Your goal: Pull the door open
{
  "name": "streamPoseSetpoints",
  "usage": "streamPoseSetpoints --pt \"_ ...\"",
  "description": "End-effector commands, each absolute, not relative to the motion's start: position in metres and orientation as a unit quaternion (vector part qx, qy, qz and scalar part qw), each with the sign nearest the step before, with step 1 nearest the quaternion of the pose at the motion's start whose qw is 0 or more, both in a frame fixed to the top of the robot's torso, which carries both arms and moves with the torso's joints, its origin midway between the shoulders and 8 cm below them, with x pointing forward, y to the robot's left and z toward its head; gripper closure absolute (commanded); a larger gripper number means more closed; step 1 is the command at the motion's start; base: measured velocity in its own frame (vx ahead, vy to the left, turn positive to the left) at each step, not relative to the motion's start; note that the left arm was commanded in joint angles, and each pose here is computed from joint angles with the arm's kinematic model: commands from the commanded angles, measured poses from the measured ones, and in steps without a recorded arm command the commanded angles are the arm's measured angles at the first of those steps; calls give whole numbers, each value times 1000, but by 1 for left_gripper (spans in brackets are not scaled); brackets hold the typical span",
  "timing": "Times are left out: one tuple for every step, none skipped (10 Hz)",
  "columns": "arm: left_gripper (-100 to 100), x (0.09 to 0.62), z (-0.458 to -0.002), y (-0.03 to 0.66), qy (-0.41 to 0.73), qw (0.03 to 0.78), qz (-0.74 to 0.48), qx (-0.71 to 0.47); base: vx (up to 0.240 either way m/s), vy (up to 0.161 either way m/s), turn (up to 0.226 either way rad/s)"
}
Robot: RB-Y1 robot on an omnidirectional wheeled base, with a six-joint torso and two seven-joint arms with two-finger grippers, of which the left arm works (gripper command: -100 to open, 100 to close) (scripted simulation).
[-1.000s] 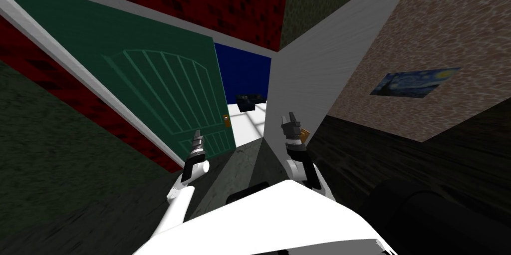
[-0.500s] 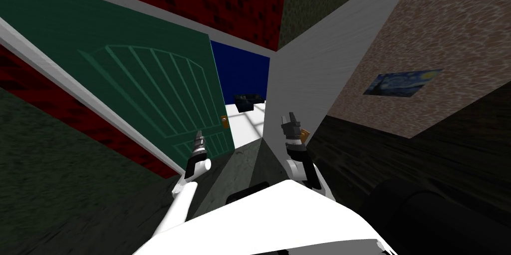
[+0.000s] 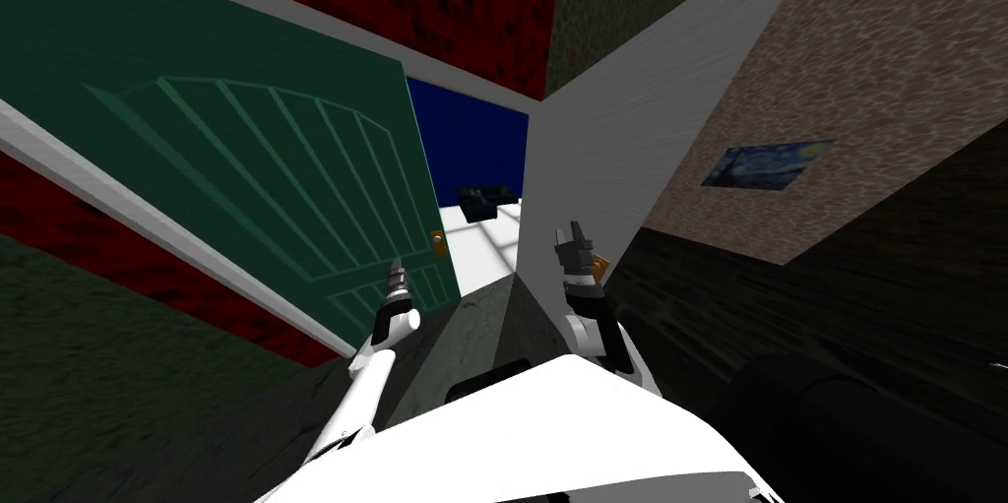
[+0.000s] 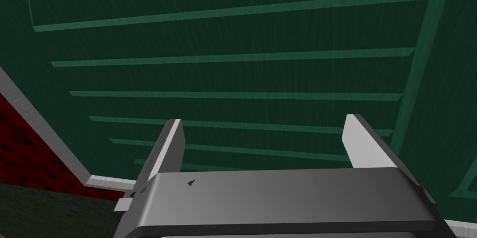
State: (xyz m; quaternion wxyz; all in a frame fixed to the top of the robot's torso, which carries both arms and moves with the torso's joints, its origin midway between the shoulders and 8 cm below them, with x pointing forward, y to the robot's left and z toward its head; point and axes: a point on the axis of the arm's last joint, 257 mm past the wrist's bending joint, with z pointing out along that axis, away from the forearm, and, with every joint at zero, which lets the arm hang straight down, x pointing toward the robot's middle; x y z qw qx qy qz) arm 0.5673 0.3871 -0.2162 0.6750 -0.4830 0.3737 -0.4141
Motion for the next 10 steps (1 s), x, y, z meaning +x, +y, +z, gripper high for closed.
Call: streamPoseSetpoints --pt "-100 571 -224 386 377 670 -411 -491 59 25 -43" --pt "-100 575 -229 386 377 665 -409 -498 55 29 -62" --pt "-100 575 -230 385 378 664 -409 -499 39 22 -36" --pt "-100 579 -237 384 379 659 -407 -507 45 23 -70" --pt "-100 584 -236 383 376 656 -408 -512 59 29 -125" --pt "-100 583 -243 383 380 653 -405 -516 49 26 -31" --pt "-100 587 -248 381 381 647 -403 -523 53 19 -37" --pt "-100 590 -253 379 381 642 -402 -530 81 27 -107" --pt "-100 593 -256 377 381 637 -402 -536 76 44 -100" --pt "-100 593 -259 376 383 636 -401 -538 46 25 -31"
